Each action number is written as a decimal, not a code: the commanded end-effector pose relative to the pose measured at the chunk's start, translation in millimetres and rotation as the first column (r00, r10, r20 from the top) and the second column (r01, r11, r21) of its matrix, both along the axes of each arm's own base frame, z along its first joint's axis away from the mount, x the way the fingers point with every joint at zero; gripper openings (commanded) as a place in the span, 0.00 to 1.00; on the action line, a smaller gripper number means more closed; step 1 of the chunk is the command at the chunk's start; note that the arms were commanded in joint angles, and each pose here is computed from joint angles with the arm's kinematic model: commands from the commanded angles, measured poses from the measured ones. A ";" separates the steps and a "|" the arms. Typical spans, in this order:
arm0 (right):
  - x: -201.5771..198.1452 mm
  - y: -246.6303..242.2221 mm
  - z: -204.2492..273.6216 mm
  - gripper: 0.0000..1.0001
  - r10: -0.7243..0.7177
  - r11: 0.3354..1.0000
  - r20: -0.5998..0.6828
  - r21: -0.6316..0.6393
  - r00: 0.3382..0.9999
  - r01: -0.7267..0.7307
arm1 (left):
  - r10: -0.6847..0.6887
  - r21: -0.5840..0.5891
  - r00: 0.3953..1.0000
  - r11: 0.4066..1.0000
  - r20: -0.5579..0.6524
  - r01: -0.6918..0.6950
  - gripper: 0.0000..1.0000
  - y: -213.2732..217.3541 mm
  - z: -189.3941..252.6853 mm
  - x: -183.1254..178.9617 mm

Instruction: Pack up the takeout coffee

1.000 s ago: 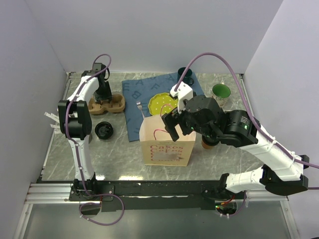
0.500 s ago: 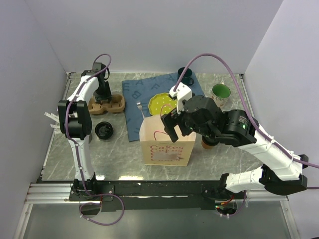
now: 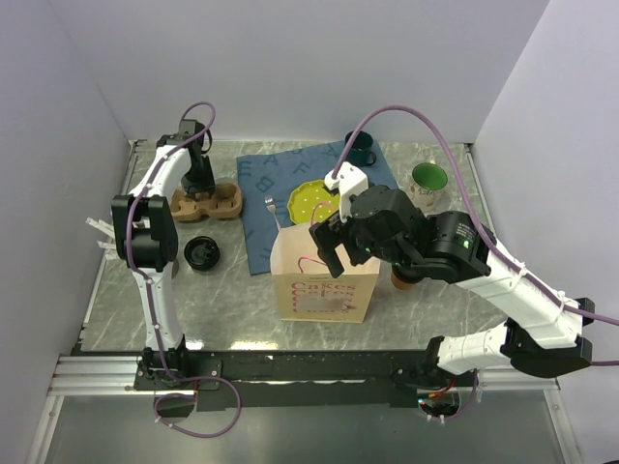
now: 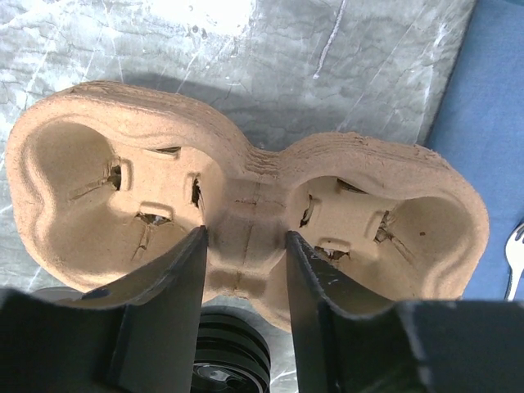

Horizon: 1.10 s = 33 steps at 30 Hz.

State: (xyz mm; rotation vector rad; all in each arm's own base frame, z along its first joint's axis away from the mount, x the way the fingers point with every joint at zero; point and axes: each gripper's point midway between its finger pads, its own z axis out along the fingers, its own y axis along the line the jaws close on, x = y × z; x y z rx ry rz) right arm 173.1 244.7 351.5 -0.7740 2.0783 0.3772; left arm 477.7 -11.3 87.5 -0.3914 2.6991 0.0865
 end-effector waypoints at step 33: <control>6.5 -14.2 42.3 1.00 -0.063 0.993 0.041 0.098 0.997 0.059 | 0.004 -0.074 0.960 0.997 0.281 0.017 0.41 -47.3 135.5 -0.2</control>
